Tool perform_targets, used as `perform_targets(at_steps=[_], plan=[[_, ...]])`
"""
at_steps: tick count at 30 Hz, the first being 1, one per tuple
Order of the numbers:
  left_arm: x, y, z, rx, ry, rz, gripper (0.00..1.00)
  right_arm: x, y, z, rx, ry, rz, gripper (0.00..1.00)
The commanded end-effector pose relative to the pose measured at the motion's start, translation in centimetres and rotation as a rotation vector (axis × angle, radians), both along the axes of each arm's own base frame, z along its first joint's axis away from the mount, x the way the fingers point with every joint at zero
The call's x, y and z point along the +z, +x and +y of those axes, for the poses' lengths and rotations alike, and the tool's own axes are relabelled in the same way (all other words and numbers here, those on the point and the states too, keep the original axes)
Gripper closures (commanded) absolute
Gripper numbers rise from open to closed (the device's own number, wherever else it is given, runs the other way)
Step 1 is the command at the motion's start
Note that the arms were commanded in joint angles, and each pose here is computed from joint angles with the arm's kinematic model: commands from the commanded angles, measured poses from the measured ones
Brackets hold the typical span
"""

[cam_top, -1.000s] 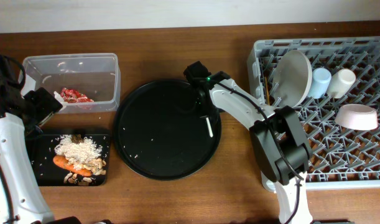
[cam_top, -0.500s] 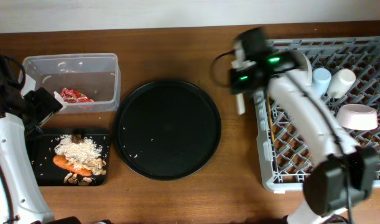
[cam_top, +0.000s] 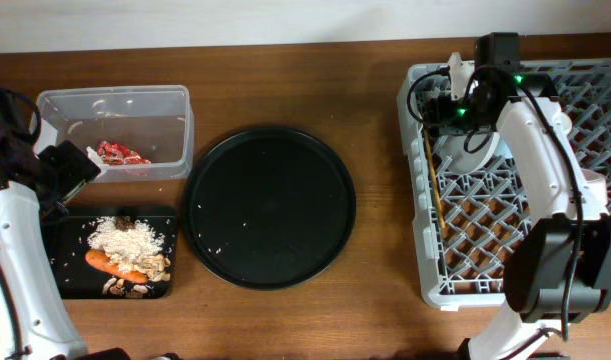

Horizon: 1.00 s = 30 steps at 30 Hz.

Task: Sort waste into correct bins and load items into the dishwasher rack

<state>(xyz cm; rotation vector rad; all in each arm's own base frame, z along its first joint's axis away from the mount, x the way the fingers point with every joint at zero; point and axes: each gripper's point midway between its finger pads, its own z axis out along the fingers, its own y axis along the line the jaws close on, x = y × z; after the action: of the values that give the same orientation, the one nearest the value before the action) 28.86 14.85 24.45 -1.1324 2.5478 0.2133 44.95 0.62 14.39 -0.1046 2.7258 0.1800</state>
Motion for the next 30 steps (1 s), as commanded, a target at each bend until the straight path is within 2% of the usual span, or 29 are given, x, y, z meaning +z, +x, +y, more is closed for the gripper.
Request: perform_targets(at_steps=[1,4,7,9,13,15,17,18,19,21,30], plan=[[0.4,0.0,0.2,0.018,0.005,-0.014,0.01,2.1,-0.8,0.3,-0.060,0.041,-0.008,0.29],[0.4,0.0,0.2,0.018,0.005,-0.014,0.01,6.8,-3.6,0.5,-0.127,0.076,-0.052,0.29],[0.4,0.0,0.2,0.018,0.005,-0.014,0.01,12.9,-9.7,2.4,-0.107,0.165,-0.101,0.29],[0.4,0.0,0.2,0.018,0.005,-0.014,0.01,14.6,-13.2,4.0,-0.062,0.171,-0.106,0.29],[0.4,0.0,0.2,0.018,0.005,-0.014,0.01,13.0,-19.7,5.0,-0.088,0.089,-0.098,0.27],[0.4,0.0,0.2,0.018,0.005,-0.014,0.01,11.0,-21.4,5.8,-0.060,0.106,-0.122,0.28],[0.4,0.0,0.2,0.018,0.005,-0.015,0.01,9.2,-22.2,6.1,-0.039,0.132,-0.217,0.27],[0.4,0.0,0.2,0.018,0.005,-0.015,0.01,9.2,-22.2,6.1,-0.037,0.147,-0.282,0.06],[0.4,0.0,0.2,0.018,0.005,-0.014,0.01,9.4,-22.1,6.0,-0.038,0.155,-0.339,0.01],[0.4,0.0,0.2,0.018,0.005,-0.014,0.01,9.7,-21.9,6.0,-0.037,0.167,-0.393,0.01],[0.4,0.0,0.2,0.018,0.005,-0.015,0.01,8.6,-21.4,6.1,-0.038,0.153,-0.342,0.01]])
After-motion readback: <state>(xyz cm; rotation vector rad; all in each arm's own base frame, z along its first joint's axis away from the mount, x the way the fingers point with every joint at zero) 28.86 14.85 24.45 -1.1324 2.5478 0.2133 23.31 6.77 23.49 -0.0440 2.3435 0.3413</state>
